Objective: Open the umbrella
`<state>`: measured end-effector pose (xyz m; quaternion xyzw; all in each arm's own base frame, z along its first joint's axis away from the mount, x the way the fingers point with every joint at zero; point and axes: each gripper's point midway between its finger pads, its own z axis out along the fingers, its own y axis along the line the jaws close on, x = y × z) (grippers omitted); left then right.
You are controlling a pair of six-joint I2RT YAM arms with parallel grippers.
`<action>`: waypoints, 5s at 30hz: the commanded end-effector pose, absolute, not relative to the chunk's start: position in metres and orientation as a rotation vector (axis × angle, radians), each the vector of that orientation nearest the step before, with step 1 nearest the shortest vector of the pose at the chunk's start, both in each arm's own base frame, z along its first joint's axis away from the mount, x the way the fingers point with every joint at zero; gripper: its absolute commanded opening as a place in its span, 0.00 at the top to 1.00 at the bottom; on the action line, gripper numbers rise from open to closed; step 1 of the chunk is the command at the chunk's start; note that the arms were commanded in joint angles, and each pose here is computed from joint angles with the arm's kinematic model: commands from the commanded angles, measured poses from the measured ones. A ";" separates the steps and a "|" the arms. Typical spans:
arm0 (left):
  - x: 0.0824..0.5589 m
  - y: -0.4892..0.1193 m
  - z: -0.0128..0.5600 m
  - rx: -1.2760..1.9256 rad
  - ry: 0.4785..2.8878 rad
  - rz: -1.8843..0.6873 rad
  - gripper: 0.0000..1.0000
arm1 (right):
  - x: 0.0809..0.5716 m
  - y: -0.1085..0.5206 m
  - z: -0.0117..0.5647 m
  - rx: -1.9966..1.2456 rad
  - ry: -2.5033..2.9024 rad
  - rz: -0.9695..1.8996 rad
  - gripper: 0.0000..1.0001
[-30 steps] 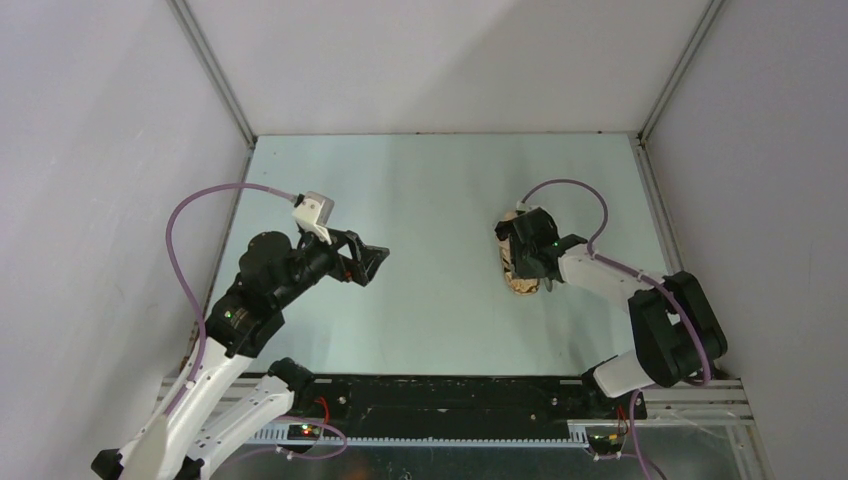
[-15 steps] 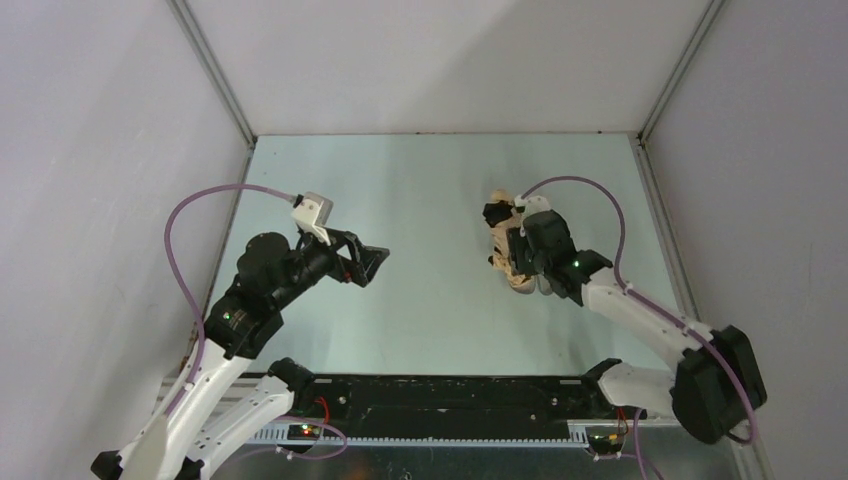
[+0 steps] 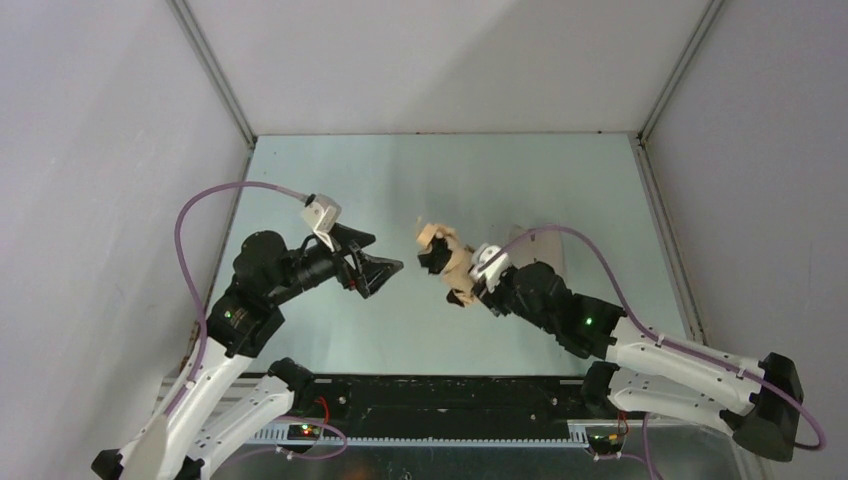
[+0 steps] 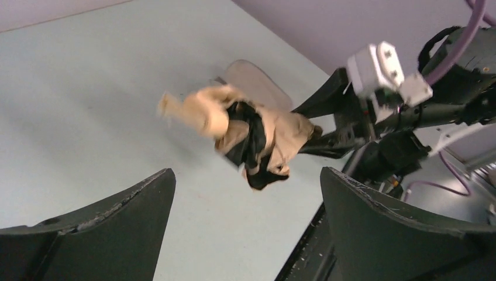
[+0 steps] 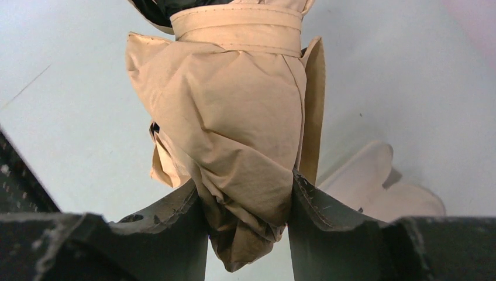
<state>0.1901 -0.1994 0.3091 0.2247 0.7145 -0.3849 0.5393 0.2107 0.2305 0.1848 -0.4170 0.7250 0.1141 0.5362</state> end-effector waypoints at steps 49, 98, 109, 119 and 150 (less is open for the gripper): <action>0.132 -0.279 0.202 1.081 2.142 -1.210 0.00 | 0.134 0.283 0.268 -1.320 0.927 -0.107 0.98; 0.178 -0.255 0.296 0.526 1.761 -1.075 1.00 | 0.160 0.233 0.316 -0.610 1.272 0.677 0.01; 0.168 -0.263 0.327 0.477 1.466 -1.210 1.00 | 0.161 0.283 0.349 -0.357 1.263 1.215 0.01; 0.150 -0.268 0.337 0.480 1.332 -1.289 1.00 | 0.182 0.290 0.336 -0.175 1.319 1.277 0.00; 0.137 -0.267 0.369 0.438 1.157 -1.366 1.00 | 0.156 0.297 0.360 -0.359 1.117 1.379 0.00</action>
